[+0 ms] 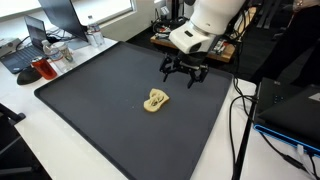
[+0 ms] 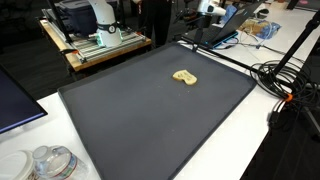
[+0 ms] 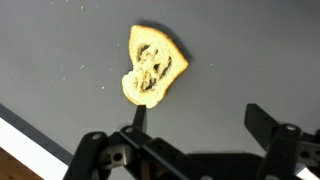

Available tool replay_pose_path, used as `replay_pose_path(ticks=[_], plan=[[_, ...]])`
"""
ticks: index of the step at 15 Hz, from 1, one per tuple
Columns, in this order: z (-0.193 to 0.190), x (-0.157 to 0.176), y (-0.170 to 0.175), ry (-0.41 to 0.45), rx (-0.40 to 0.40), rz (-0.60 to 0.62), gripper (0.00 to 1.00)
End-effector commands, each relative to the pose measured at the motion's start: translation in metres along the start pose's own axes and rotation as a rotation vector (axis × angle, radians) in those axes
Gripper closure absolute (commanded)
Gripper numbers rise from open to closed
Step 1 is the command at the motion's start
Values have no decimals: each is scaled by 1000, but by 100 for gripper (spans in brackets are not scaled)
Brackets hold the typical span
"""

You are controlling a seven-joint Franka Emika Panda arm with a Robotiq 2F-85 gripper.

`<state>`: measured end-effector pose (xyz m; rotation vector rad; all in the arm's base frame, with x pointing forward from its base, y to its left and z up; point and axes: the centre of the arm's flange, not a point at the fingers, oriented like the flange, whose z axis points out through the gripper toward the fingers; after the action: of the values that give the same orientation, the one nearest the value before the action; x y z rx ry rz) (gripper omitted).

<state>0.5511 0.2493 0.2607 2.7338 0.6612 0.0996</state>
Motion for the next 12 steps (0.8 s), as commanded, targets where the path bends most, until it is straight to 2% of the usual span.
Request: replay_pose_path(ticks=[1,10,12], plan=[[-13,-43,20,57,87,61,0],[-17,-91,81,168,357,232,0],[-11,-97,97,177,444,272,0]])
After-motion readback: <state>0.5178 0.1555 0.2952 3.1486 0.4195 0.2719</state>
